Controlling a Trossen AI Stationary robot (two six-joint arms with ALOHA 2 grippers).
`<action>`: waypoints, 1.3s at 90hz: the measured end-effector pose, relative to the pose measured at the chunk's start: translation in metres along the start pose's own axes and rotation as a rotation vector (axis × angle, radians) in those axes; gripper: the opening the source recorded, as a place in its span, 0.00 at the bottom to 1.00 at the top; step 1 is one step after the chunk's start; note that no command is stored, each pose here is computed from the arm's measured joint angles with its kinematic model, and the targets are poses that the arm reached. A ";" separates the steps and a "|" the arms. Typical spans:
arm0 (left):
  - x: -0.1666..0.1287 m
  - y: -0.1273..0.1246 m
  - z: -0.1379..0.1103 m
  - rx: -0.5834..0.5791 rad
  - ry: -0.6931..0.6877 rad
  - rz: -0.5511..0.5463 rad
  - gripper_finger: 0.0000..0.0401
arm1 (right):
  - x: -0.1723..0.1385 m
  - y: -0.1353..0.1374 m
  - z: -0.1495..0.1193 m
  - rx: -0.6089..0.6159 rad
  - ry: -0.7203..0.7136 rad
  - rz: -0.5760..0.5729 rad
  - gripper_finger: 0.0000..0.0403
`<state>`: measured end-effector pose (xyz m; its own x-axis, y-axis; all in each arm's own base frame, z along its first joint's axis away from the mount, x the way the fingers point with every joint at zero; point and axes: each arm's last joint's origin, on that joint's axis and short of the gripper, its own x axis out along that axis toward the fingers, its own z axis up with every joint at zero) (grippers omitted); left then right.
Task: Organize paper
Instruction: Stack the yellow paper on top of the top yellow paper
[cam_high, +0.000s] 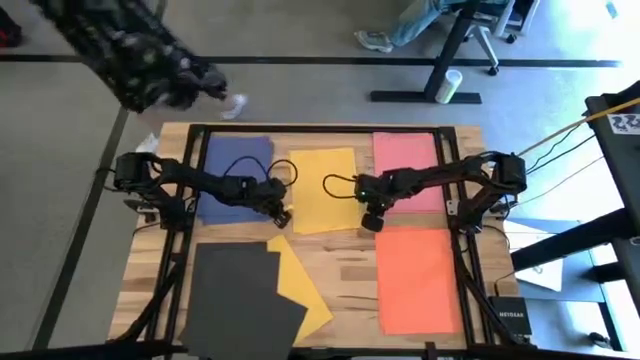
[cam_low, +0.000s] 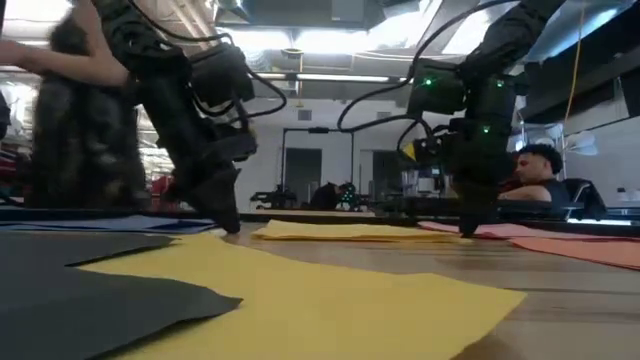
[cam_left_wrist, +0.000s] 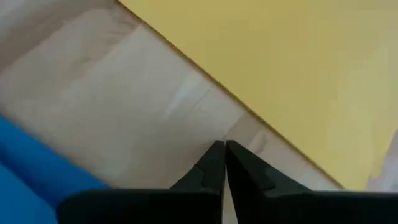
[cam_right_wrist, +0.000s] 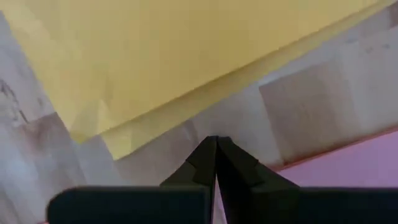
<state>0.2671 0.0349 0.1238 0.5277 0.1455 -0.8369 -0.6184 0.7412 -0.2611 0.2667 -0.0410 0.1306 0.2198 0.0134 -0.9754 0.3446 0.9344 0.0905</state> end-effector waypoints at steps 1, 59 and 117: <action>0.000 0.000 0.000 0.001 -0.001 -0.002 0.00 | 0.000 0.000 0.000 0.000 0.001 0.001 0.00; 0.003 -0.008 -0.003 0.003 -0.011 -0.043 0.00 | 0.005 0.005 0.008 0.004 -0.048 0.135 0.00; 0.003 -0.008 -0.003 0.014 -0.011 -0.040 0.00 | 0.006 0.006 0.010 0.004 -0.068 0.165 0.00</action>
<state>0.2722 0.0275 0.1220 0.5585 0.1225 -0.8204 -0.5882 0.7559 -0.2875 0.2795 -0.0386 0.1270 0.3347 0.1422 -0.9315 0.3020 0.9202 0.2490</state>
